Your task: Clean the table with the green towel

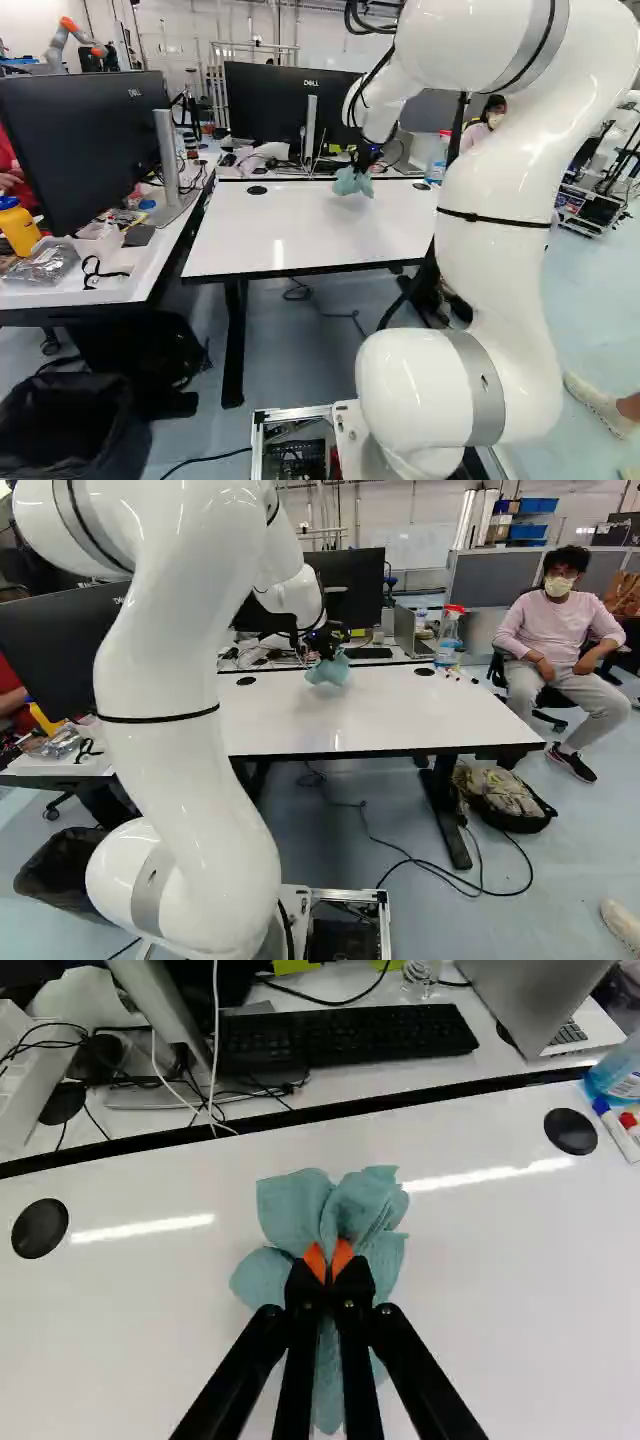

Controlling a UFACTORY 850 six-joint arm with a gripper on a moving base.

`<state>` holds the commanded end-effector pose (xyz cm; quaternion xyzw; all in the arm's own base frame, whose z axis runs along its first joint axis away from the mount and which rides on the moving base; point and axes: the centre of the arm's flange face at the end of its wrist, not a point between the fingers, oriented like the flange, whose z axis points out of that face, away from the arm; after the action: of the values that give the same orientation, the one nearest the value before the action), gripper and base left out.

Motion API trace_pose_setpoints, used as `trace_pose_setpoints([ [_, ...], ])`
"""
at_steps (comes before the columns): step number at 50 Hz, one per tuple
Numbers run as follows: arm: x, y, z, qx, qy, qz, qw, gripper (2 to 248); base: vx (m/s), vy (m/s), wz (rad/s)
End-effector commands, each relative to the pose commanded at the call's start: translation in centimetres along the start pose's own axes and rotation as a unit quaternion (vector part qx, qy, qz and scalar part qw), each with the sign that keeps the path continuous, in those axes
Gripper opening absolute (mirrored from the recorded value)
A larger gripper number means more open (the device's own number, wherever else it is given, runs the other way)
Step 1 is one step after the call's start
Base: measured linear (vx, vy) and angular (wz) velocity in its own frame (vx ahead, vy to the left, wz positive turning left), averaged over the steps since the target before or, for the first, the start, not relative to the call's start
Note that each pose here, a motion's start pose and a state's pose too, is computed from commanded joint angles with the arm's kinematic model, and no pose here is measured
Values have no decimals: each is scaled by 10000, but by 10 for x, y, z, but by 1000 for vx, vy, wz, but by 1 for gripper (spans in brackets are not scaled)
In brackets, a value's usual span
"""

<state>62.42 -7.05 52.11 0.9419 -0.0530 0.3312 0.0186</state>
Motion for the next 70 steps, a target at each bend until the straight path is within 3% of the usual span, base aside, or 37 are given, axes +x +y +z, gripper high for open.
trace_pose_setpoints([
  [13, 5, -17, 5, 82, 22, -101, 9999, 29, 0, 0, 0],
  [37, 5, -17, 5, 85, 22, -106, 9999, 38, 0, 0, 0],
  [38, 5, -17, 5, 85, 22, -106, 9999, 70, 0, 0, 0],
  [42, 5, -17, 5, 85, 22, -106, 9999, 70, 0, 0, 0],
  [43, 5, -17, 5, 85, 22, -106, 9999, 105, 0, 0, 0],
  [48, 5, -17, 5, 85, 22, -106, 9999, 105, 0, 0, 0],
  [49, 5, -17, 5, 85, 22, -106, 9999, 140, 0, 0, 0],
  [53, 5, -17, 5, 85, 22, -106, 9999, 140, 0, 0, 0],
  [54, 5, -17, 5, 85, 22, -106, 9999, 177, 0, 0, 0],
  [58, 5, -17, 5, 85, 22, -106, 9999, 177, 0, 0, 0],
  [59, 5, -17, 5, 85, 22, -106, 9999, 215, 0, 0, 0],
  [63, 5, -17, 5, 85, 22, -106, 9999, 215, 0, 0, 0],
  [64, 5, -17, 5, 85, 22, -106, 9999, 246, 0, 0, 0],
  [70, 5, -17, 5, 85, 22, -106, 9999, 247, 0, 0, 0],
])
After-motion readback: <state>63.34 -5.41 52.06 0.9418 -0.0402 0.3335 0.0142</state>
